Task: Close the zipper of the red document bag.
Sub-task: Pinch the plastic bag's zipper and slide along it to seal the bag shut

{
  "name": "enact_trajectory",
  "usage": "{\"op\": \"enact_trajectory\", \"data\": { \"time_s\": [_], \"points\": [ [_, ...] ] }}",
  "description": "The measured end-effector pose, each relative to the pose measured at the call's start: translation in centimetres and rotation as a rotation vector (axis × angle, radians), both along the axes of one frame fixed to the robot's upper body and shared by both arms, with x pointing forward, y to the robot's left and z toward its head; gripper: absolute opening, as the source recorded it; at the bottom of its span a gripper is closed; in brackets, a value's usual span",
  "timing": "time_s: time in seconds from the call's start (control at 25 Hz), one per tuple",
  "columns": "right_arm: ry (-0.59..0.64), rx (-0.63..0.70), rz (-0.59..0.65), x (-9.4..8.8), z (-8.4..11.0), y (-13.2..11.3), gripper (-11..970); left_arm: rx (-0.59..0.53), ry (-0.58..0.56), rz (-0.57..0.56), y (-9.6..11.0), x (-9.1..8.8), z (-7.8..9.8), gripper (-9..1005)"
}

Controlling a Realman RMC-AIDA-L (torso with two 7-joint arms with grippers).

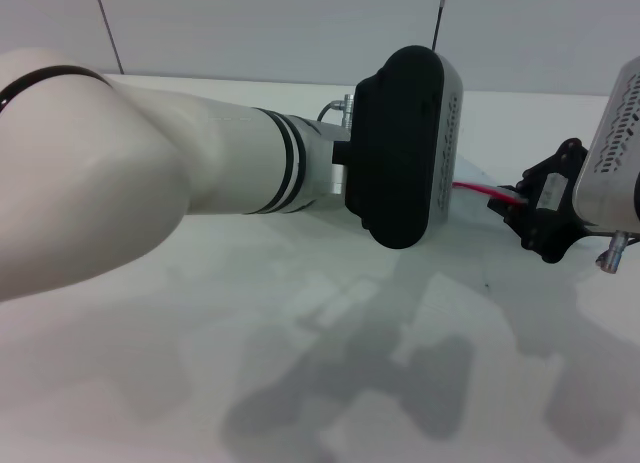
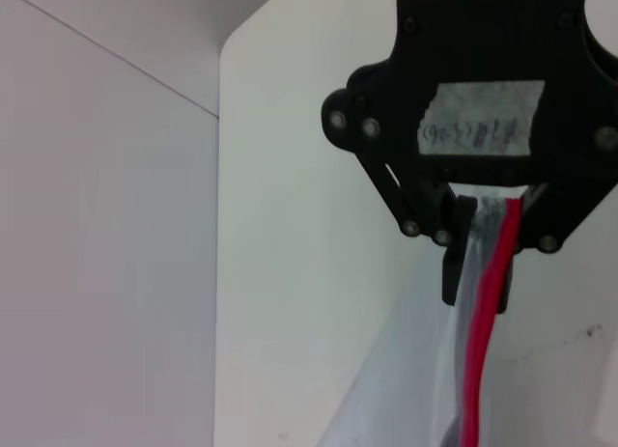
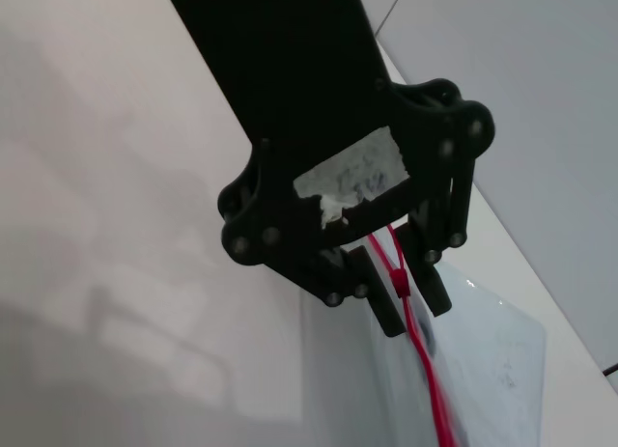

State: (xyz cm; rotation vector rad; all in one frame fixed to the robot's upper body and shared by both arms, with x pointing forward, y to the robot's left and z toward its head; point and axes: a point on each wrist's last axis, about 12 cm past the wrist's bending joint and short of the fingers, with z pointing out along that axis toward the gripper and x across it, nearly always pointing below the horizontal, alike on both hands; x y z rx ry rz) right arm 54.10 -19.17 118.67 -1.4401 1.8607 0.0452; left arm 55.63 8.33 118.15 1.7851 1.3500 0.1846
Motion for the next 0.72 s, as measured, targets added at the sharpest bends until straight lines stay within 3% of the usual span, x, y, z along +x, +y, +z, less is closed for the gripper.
{"op": "enact_trajectory", "data": {
  "time_s": [0.4,0.6,0.72],
  "points": [
    [0.0,-0.001,0.0,-0.01,-0.01,0.01,74,0.007,-0.003,-0.002,0.06,0.06,-0.13,177],
    [0.001,-0.001,0.001,-0.02,-0.03,0.02,75,-0.001,-0.016,-0.004,0.02,0.13,-0.02,75],
    [0.002,-0.001,0.001,-0.02,-0.04,0.02,75,-0.006,-0.02,-0.003,0.04,0.15,0.0,74]
  ]
}}
